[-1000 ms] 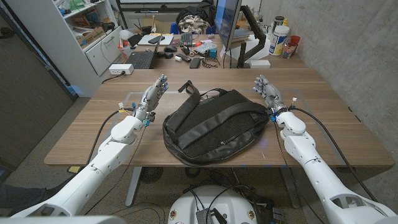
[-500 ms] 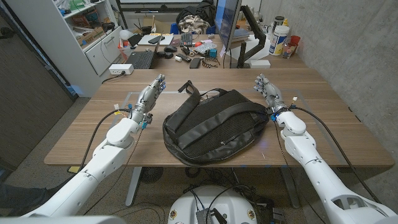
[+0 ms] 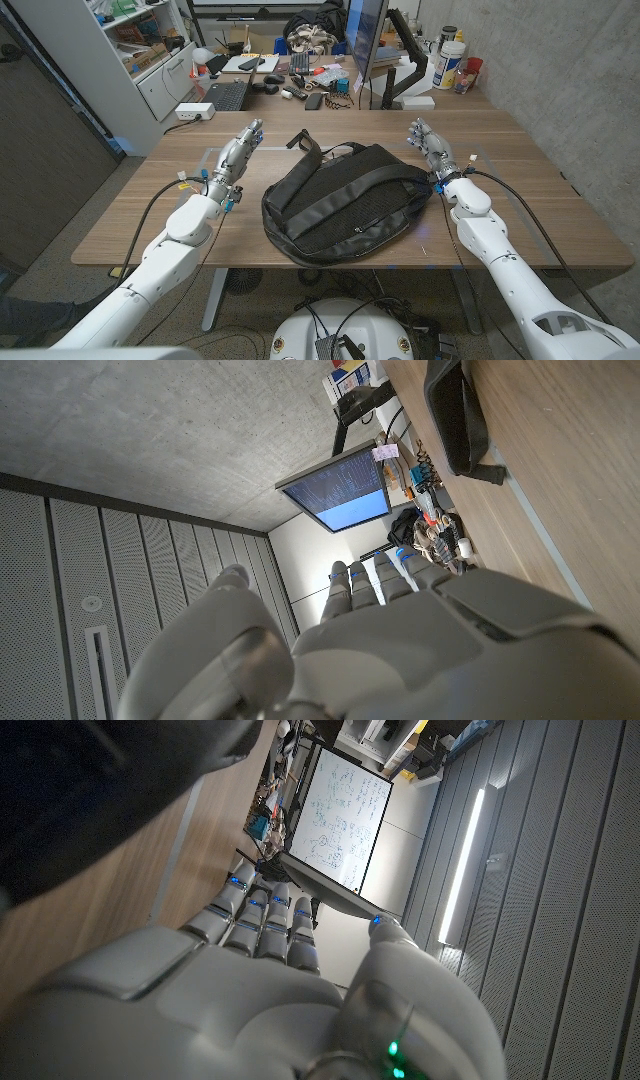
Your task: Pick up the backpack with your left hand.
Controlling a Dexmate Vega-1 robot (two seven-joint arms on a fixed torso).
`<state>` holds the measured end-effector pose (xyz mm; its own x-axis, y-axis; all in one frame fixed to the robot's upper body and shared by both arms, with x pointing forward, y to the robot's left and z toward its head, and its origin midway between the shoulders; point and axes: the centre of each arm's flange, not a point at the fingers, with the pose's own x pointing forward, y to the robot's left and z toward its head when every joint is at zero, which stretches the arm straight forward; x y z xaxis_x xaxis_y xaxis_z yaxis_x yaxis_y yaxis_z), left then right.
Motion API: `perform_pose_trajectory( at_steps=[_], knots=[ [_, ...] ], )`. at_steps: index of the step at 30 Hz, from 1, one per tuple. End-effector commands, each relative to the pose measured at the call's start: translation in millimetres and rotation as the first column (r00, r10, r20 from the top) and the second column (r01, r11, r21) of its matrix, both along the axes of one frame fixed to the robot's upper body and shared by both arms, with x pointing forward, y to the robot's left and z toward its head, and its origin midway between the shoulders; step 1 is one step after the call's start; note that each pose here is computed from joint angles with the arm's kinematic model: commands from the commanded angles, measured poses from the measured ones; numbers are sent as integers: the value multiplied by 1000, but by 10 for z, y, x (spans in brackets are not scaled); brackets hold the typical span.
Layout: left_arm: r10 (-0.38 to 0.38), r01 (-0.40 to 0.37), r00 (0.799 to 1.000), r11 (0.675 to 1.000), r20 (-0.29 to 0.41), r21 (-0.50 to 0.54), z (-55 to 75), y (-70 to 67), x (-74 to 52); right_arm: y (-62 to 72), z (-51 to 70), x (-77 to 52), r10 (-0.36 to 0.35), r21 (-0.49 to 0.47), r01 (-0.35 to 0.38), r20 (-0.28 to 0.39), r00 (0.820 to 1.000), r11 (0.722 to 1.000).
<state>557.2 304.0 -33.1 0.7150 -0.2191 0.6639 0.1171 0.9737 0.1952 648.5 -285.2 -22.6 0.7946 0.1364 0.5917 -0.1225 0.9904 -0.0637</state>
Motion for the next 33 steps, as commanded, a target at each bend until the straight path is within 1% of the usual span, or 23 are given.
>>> perform_pose_trajectory(
  at_steps=[1,7,14,25,33],
  knots=[
    [28,-27,999,1000,23,-10,-90,5,-165,-4,-33,0,-1,3,1,-4,1000,1000],
    [35,-35,999,999,39,-11,-108,14,-241,-26,-47,-11,-5,15,5,-1,1000,1000],
    [35,-34,998,999,51,-10,-149,-15,-326,-51,-53,-14,-10,21,10,4,1000,1000],
    [56,-55,997,998,49,-23,-229,-28,-439,-81,-68,-16,-18,32,18,3,1000,999],
    [106,-108,993,993,50,43,-234,-32,-501,-106,-64,-35,-35,39,35,14,999,999]
  ],
)
